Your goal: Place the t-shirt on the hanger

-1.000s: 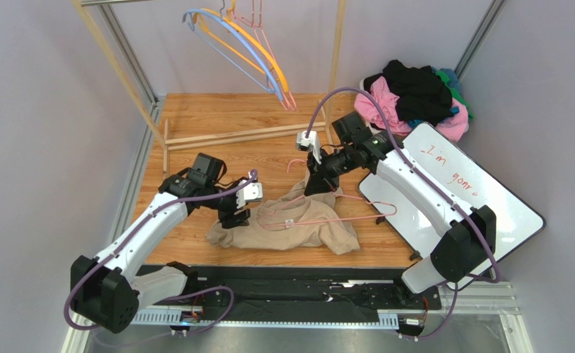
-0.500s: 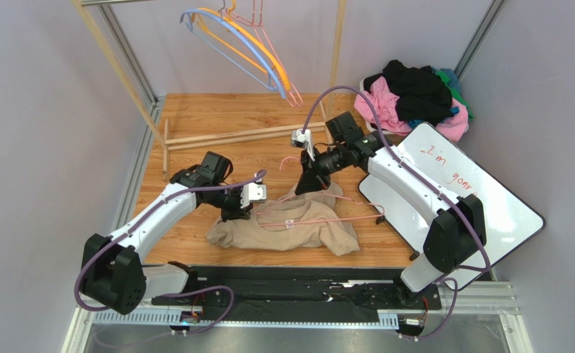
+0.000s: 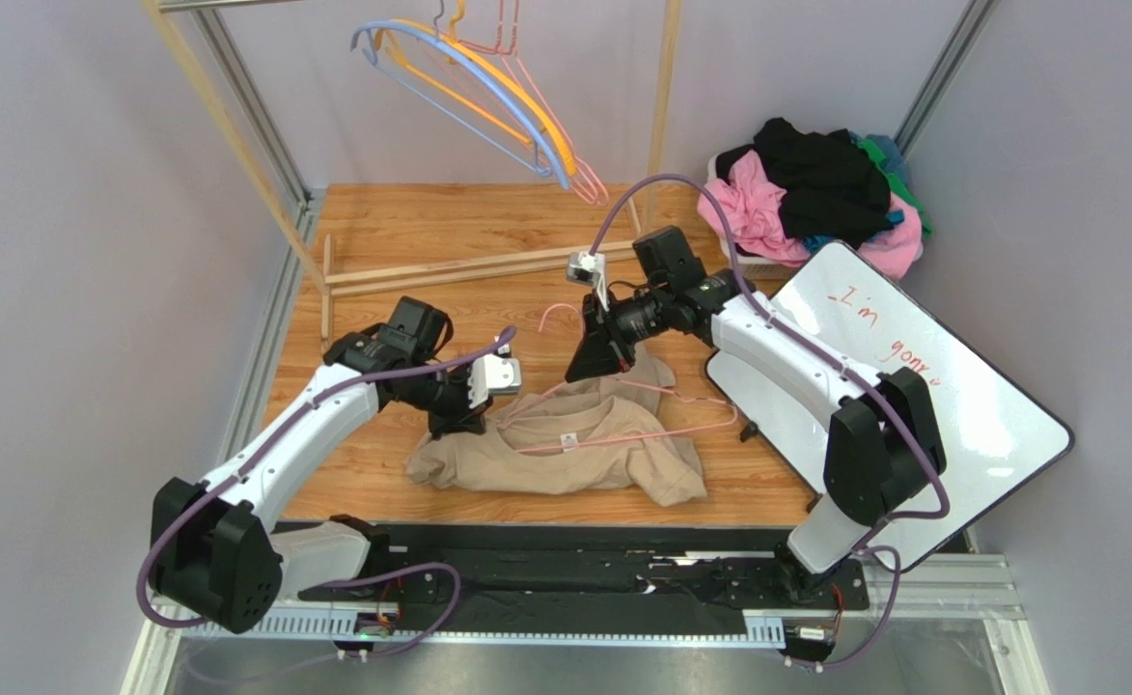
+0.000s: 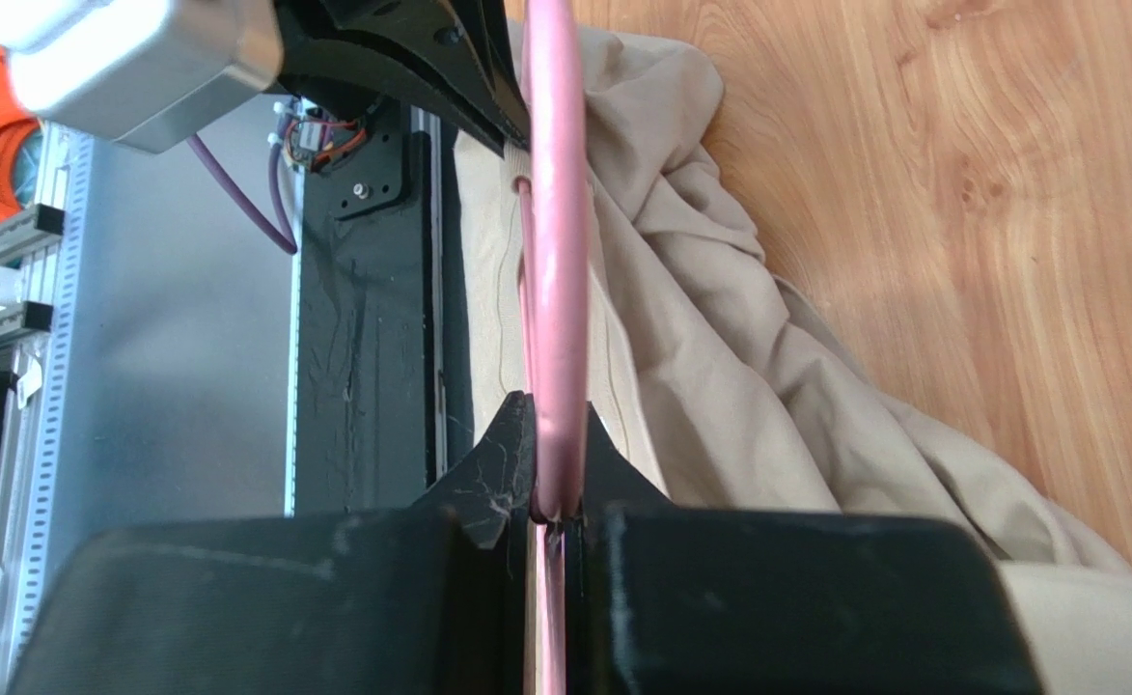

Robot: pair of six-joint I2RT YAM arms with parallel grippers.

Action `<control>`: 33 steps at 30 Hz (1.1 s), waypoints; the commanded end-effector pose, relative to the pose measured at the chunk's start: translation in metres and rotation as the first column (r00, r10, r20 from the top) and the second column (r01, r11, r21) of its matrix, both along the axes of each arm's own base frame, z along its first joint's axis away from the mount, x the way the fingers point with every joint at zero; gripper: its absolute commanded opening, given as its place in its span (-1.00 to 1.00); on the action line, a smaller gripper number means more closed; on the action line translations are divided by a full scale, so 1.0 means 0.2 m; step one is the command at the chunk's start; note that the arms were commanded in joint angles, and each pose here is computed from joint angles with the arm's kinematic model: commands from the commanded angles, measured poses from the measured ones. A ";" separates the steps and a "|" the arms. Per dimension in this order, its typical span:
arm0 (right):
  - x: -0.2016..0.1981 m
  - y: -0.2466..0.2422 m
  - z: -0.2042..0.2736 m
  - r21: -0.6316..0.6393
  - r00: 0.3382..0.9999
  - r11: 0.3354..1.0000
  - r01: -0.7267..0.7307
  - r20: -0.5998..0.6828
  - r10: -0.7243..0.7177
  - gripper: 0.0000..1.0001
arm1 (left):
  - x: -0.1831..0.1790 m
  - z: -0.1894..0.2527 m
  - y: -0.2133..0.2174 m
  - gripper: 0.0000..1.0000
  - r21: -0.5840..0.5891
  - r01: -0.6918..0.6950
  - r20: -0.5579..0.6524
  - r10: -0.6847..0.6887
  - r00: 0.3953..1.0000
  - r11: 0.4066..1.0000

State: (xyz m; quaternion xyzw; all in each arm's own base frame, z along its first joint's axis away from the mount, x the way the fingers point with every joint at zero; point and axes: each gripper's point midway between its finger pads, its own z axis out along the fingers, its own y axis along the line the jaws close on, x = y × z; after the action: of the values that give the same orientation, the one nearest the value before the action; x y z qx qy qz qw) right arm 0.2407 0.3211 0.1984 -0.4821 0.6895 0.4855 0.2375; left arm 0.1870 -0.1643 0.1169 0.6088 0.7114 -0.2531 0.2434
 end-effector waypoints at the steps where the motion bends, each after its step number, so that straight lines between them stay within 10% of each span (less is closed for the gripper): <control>1: -0.02 0.15 0.03 0.082 0.997 0.994 -0.075 0.037 0.072 -1.00 | 0.07 0.27 -0.19 -1.00 -0.188 0.047 0.116 -0.025 0.993 0.981; 25: -0.03 0.44 0.09 0.208 0.992 0.977 -0.053 -0.103 0.075 -1.00 | 0.19 0.41 -0.27 -1.00 -0.275 -0.075 0.156 0.121 0.980 0.959; 33: -0.07 0.41 0.10 0.216 0.990 0.974 -0.068 -0.109 0.093 -1.00 | 0.20 0.27 -0.19 -0.47 -0.184 -0.121 0.162 0.151 0.975 0.976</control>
State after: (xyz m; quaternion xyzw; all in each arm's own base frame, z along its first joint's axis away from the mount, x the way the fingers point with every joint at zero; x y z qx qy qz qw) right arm 0.2345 0.3961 0.1899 -0.4319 0.6712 0.5657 0.2070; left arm 0.2224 -0.2043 0.1754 0.5511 0.7059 -0.2562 0.3637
